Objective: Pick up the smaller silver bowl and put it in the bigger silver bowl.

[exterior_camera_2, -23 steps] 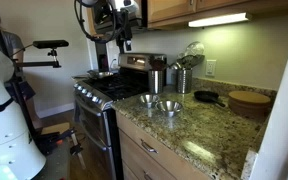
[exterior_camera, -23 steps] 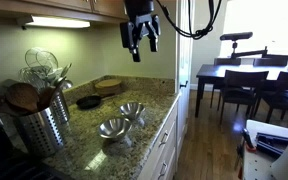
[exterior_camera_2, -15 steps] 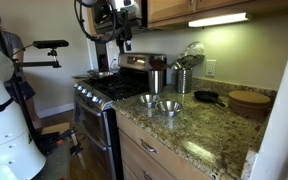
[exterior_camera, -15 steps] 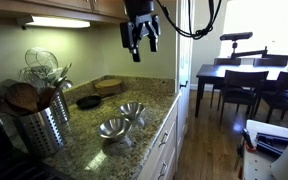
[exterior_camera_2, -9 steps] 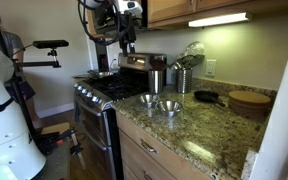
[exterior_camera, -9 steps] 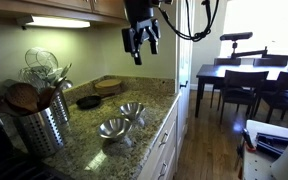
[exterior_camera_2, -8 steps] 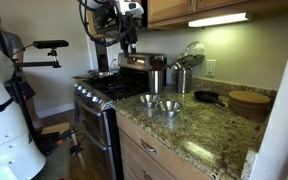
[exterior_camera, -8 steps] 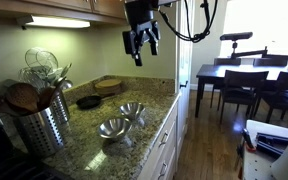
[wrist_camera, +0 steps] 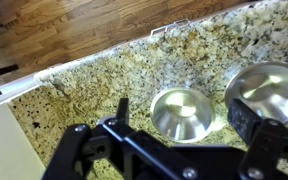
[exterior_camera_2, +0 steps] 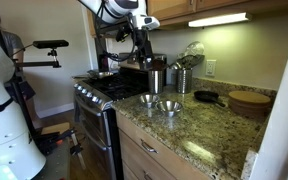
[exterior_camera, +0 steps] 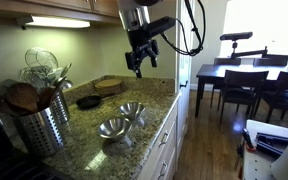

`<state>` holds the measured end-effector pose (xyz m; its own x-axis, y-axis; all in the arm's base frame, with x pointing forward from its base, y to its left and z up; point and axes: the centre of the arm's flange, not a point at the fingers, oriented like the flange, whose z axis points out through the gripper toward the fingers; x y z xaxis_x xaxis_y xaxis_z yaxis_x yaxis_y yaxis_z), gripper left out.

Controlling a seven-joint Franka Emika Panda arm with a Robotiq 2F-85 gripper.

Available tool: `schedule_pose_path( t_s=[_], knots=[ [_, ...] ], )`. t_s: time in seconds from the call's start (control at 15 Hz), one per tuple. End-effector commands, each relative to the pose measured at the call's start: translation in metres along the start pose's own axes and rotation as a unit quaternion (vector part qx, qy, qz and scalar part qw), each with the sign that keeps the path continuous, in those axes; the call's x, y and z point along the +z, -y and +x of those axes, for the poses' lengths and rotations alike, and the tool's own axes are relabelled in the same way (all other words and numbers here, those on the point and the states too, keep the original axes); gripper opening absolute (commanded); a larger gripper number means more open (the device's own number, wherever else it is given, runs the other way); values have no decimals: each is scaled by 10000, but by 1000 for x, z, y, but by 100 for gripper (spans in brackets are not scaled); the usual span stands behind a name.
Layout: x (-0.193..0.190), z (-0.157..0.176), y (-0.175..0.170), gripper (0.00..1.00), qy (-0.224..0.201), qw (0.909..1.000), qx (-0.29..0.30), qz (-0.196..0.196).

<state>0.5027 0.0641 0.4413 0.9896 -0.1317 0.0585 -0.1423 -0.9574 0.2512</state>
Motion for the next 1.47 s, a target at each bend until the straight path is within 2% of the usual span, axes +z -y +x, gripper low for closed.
schedule_pose_path(
  t_s=[0.0, 0.13, 0.2, 0.33, 0.6, 0.93, 1.4],
  knots=[
    [33, 25, -15, 100, -83, 9988, 485, -72],
    [50, 35, -24, 100, -45, 9974, 705, -136],
    [40, 21, -19, 100, 20, 9990, 447, -51],
    [49, 24, -20, 100, 96, 9988, 465, -65],
    [45, 24, -16, 100, 56, 9991, 424, -54],
    [76, 50, -12, 100, 48, 9990, 427, 144],
    [129, 88, -36, 100, 138, 9969, 755, 195]
  ],
)
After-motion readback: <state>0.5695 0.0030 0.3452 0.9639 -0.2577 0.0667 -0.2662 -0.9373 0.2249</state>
